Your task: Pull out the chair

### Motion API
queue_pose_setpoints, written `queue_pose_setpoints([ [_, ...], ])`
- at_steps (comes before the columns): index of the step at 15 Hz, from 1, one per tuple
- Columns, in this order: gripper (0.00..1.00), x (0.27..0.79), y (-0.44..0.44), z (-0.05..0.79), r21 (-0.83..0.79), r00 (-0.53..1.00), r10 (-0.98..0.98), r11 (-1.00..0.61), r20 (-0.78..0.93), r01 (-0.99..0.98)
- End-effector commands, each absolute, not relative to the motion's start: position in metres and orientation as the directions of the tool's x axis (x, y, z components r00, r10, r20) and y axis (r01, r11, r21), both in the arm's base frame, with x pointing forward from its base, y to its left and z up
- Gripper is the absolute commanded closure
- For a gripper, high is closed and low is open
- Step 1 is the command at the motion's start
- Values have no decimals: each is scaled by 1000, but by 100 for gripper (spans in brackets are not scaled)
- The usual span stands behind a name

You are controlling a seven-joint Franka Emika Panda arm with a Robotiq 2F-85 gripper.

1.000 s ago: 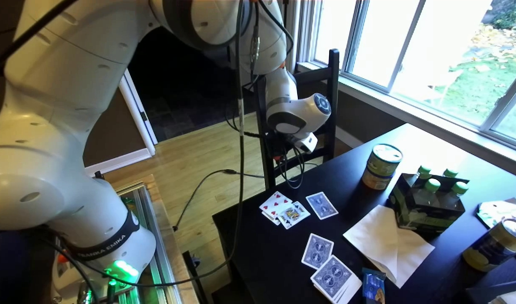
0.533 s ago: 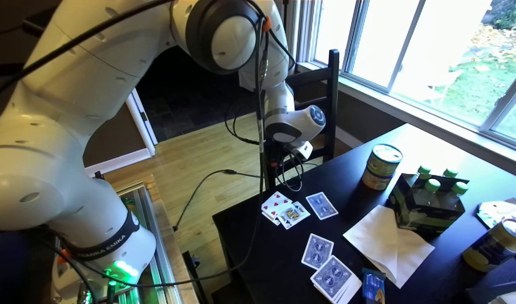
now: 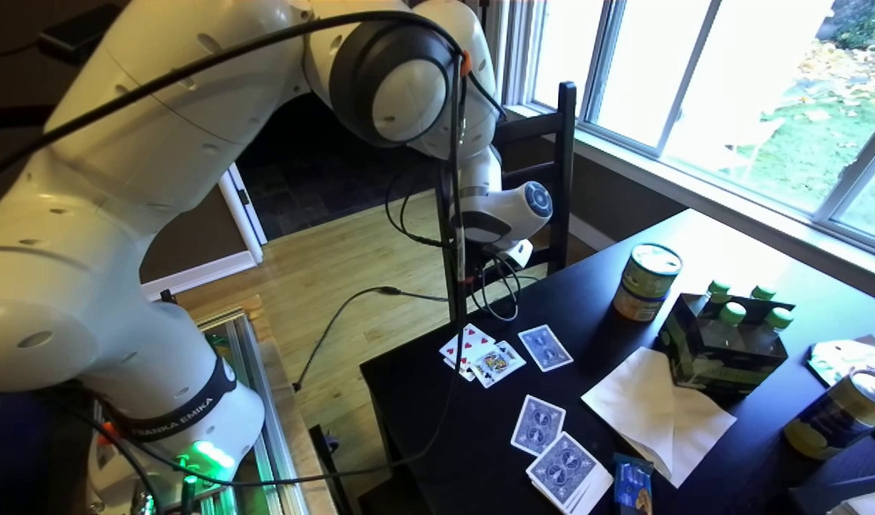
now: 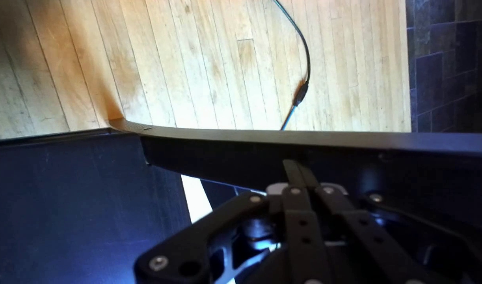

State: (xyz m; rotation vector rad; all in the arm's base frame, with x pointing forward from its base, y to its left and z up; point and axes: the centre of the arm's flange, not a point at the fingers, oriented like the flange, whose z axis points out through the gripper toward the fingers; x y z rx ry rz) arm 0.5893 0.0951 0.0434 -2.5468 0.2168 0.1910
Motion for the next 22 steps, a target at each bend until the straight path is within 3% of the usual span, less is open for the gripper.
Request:
queue_pose_setpoints([
  [1,100,601,121,33,-657,985,-71,-737,-159,-159],
  [22,100,653,223,26,-796,975,168,-605,-147,-16],
])
